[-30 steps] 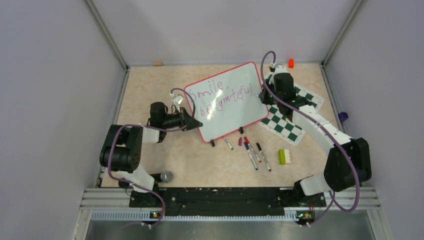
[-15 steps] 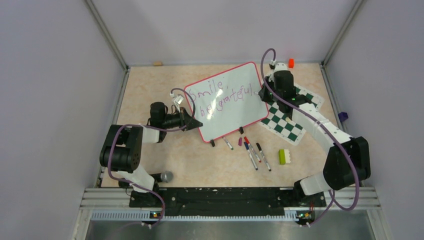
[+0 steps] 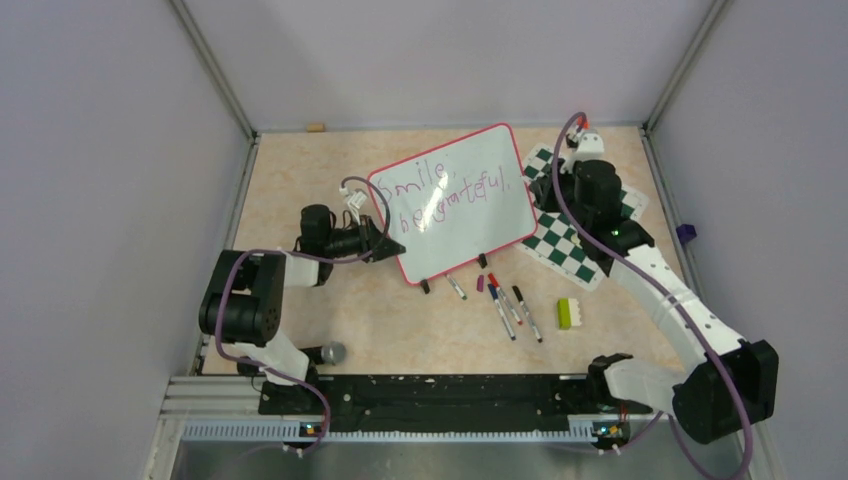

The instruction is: Write a sentence on the whiteboard

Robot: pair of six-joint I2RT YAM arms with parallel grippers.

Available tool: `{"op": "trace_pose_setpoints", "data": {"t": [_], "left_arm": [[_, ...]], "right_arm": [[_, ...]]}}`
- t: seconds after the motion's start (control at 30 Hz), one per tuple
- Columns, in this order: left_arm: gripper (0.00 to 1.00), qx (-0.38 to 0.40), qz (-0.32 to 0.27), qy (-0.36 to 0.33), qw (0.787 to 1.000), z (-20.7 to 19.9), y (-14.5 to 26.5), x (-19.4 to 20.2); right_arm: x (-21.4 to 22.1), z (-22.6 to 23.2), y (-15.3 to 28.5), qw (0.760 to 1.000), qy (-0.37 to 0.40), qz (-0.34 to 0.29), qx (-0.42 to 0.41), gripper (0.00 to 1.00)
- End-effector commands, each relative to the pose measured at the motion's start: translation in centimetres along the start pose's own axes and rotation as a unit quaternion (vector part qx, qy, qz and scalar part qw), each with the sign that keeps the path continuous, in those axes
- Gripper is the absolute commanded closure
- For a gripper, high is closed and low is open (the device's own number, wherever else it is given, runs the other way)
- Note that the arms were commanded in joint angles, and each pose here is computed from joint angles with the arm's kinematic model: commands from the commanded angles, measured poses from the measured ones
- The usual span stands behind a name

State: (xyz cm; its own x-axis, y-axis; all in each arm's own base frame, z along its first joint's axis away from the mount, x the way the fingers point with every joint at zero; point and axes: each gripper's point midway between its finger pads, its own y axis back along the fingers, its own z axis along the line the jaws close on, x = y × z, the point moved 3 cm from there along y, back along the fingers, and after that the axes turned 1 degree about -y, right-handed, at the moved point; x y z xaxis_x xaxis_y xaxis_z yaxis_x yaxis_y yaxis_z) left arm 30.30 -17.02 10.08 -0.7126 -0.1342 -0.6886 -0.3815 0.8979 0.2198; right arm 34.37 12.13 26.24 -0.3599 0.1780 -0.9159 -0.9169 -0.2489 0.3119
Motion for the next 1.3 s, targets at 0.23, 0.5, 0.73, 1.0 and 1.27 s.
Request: {"op": "trace_pose_setpoints", "data": {"t": [0.23, 0.5, 0.73, 1.0, 1.27], "left_arm": [[0.46, -0.092, 0.006, 0.012, 0.996, 1.5, 1.1, 2.2], [0.01, -0.160, -0.055, -0.036, 0.985, -0.4, 3.9, 0.8], [0.01, -0.266, -0.120, -0.035, 0.956, -2.5, 8.2, -0.6], [0.02, -0.349, -0.359, -0.007, 0.865, -6.4, 16.0, -2.4], [0.12, -0.321, -0.237, 0.089, 0.913, -8.0, 13.7, 0.1]], "right_arm": [[-0.9, -1.1, 2.8, 0.999, -0.005, -0.050, 0.019, 1.00], [-1.4, -1.0, 4.2, 0.998, -0.009, -0.065, 0.011, 1.00], [-1.3, -0.6, 4.2, 0.997, -0.019, -0.072, -0.002, 1.00], [-1.4, -0.5, 5.1, 0.997, -0.030, -0.073, -0.003, 1.00], [-0.8, -1.0, 7.4, 0.998, -0.049, -0.040, 0.019, 1.00]]}}
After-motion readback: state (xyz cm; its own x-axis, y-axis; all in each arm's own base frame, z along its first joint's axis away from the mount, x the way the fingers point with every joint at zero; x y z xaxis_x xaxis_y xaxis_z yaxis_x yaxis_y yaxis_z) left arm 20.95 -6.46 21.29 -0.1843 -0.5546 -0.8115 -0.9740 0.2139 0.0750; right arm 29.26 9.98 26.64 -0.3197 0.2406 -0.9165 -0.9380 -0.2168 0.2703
